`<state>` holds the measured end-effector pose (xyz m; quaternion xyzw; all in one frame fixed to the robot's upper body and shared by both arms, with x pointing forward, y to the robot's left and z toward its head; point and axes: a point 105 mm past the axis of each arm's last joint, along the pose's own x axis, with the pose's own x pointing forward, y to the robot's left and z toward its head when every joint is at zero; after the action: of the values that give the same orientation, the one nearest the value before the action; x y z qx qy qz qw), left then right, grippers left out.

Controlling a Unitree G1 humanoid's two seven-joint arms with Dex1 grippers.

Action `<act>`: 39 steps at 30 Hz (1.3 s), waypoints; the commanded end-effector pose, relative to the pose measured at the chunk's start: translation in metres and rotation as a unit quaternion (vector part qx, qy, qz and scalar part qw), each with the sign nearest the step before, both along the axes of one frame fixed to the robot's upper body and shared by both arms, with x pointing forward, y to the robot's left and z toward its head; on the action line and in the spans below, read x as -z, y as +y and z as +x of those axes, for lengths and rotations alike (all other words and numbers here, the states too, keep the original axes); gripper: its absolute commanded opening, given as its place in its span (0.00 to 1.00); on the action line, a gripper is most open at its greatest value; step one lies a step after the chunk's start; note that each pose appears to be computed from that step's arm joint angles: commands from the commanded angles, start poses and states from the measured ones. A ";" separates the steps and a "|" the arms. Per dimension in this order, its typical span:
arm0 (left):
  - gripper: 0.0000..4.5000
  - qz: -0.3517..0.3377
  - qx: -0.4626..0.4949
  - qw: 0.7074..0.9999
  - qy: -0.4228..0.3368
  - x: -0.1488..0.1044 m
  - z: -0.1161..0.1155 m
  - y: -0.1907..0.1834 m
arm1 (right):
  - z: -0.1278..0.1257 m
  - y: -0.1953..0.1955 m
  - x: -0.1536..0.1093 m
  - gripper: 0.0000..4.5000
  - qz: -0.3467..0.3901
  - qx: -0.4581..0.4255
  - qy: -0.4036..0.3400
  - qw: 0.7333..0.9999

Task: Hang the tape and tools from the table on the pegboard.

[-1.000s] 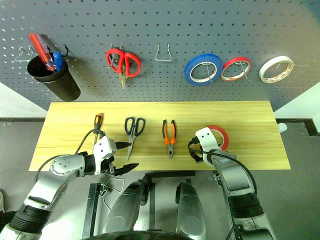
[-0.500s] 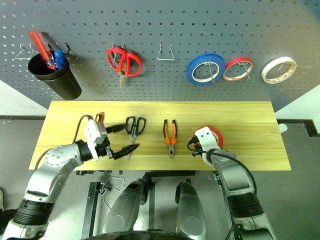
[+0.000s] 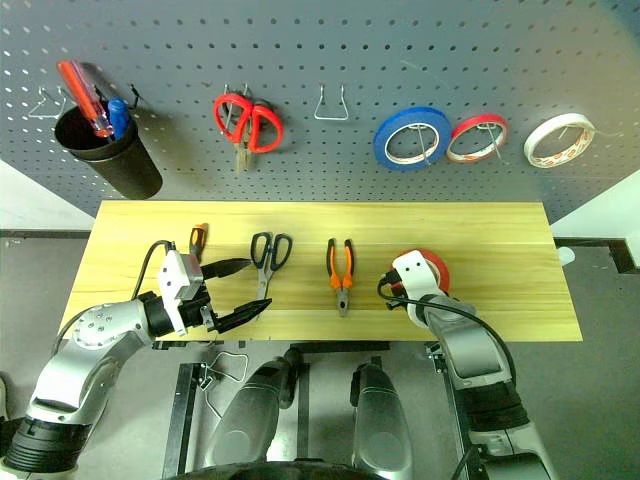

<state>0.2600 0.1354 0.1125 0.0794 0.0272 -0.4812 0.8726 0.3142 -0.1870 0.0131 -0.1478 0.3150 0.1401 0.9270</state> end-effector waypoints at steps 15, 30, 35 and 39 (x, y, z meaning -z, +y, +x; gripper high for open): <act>1.00 0.002 -0.009 1.000 0.009 0.008 -0.025 0.018 | -0.016 -0.020 0.024 0.15 -0.021 0.032 0.048 0.998; 1.00 -0.004 -0.002 1.000 0.005 0.008 -0.026 0.011 | -0.013 -0.021 0.022 0.15 -0.022 0.031 0.047 0.998; 1.00 -0.007 -0.001 1.000 0.002 0.007 -0.025 0.011 | -0.013 -0.022 0.022 0.15 -0.022 0.031 0.046 0.998; 1.00 0.001 0.003 1.000 0.002 0.011 -0.027 0.012 | -0.013 -0.023 0.021 0.15 -0.023 0.032 0.045 0.998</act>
<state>0.2378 0.1501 0.0986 0.0758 0.0412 -0.4741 0.8763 0.3156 -0.1956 0.0167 -0.1537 0.3126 0.1300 0.9283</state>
